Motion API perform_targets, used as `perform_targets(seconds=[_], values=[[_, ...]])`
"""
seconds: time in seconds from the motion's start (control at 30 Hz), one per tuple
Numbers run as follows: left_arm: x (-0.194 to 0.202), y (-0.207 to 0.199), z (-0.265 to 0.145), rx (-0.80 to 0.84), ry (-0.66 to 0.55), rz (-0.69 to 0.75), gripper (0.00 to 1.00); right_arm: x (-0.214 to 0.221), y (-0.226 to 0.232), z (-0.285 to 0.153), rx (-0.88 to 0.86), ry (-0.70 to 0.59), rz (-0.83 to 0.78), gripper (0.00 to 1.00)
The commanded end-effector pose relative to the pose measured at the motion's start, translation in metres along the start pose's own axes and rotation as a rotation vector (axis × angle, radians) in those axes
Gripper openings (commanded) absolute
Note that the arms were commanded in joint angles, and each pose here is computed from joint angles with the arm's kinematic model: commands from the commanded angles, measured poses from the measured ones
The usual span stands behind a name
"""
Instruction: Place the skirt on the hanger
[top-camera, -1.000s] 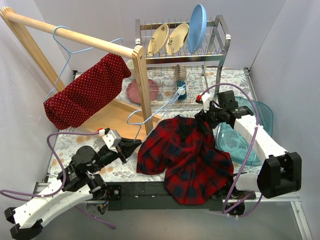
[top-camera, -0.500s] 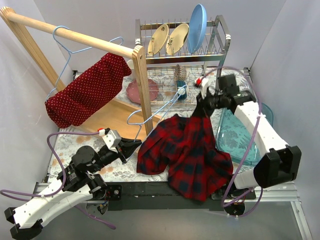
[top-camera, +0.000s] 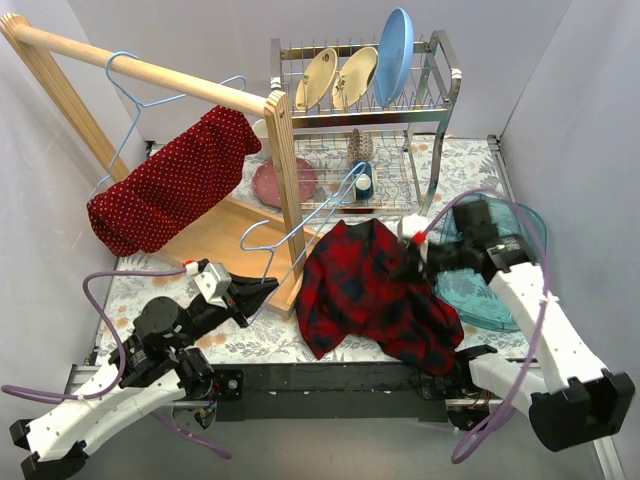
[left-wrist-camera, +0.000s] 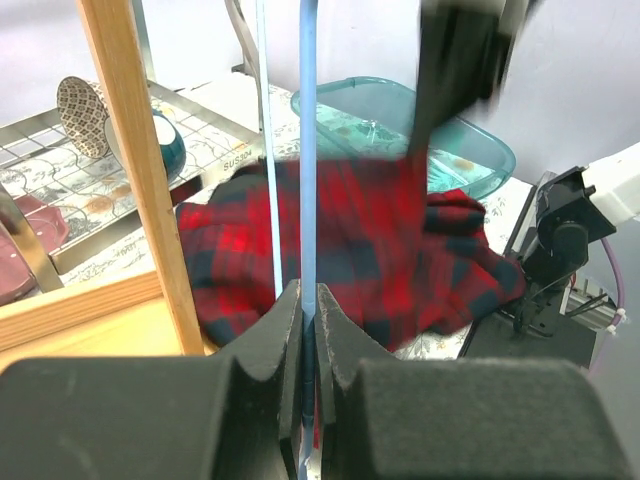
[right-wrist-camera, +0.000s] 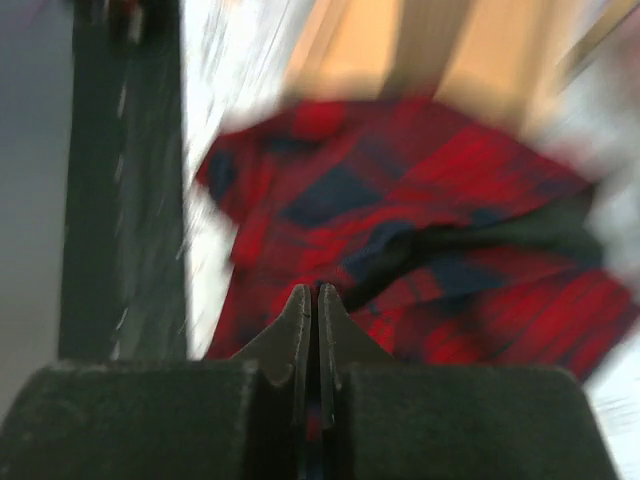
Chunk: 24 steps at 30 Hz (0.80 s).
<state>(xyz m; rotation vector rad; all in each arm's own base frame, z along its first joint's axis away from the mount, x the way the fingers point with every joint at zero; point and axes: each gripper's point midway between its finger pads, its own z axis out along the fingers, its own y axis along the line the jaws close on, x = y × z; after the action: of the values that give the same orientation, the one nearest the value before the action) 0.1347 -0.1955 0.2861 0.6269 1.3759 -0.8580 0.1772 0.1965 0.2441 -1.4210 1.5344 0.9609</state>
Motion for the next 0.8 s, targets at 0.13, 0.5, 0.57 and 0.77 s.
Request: perform_targets(seconds=[0.13, 0.5, 0.57, 0.77], values=[[0.008, -0.001, 0.010, 0.013, 0.036, 0.012, 0.00, 0.112, 0.057, -0.016, -0.152, 0.298, -0.104, 0.46], [0.010, 0.000, 0.010, 0.013, 0.040, 0.009, 0.00, 0.010, -0.069, -0.020, 0.370, 0.097, 0.057, 0.64], [0.010, -0.001, 0.011, 0.015, 0.044, 0.007, 0.00, 0.010, -0.081, -0.014, 0.378, 0.091, 0.168, 0.64], [0.008, -0.002, 0.009, 0.024, 0.035, 0.009, 0.00, 0.020, -0.109, 0.008, 0.344, 0.137, 0.354, 0.78]])
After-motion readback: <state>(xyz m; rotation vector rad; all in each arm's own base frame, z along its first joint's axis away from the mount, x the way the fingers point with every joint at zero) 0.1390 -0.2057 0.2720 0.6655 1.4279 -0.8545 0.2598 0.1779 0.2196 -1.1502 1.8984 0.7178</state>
